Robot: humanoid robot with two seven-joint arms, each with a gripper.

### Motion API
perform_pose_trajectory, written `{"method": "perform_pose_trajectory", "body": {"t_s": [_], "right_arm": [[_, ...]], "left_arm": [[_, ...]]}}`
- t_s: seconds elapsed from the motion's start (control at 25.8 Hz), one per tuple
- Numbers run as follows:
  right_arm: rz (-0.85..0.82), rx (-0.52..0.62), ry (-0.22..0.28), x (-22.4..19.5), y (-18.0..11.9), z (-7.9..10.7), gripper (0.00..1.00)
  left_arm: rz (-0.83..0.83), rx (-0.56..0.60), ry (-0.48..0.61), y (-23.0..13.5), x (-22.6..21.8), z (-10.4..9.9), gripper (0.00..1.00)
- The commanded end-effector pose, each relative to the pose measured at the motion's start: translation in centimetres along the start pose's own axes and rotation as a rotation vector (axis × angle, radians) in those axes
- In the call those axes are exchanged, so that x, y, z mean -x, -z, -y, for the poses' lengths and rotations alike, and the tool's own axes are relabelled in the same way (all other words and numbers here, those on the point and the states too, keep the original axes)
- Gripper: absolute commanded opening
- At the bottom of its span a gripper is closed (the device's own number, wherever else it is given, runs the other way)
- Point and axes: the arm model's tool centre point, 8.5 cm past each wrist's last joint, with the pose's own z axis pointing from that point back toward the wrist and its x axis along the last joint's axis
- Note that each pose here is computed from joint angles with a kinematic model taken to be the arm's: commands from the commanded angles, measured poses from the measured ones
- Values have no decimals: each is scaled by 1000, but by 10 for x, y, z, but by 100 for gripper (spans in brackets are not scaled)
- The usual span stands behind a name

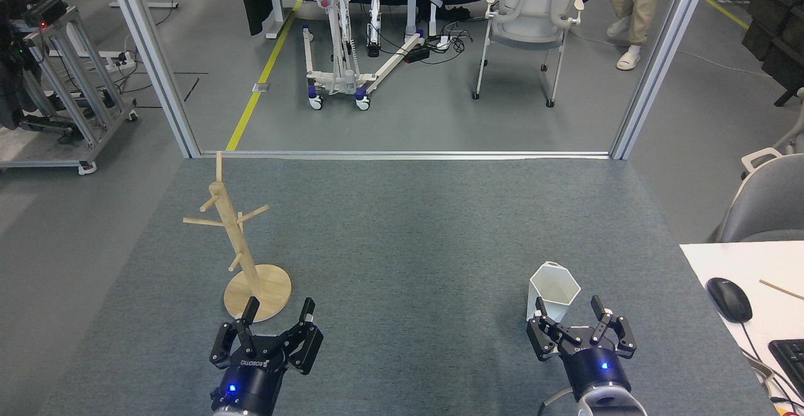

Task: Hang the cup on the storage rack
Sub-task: 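Close the right gripper around the white cup's rim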

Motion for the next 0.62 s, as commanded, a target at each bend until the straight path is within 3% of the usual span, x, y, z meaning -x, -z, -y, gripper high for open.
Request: {"method": "perform_pose_trajectory", "body": {"t_s": [0.0,0.58], "right_arm": [[8,-9,-1,-4,12,1,99],[17,-50,-17,-11,36,-3,99]], "left_arm": [[0,1,2,0,1,0,100],[-5,18,-2,-1,1,6,100]]}}
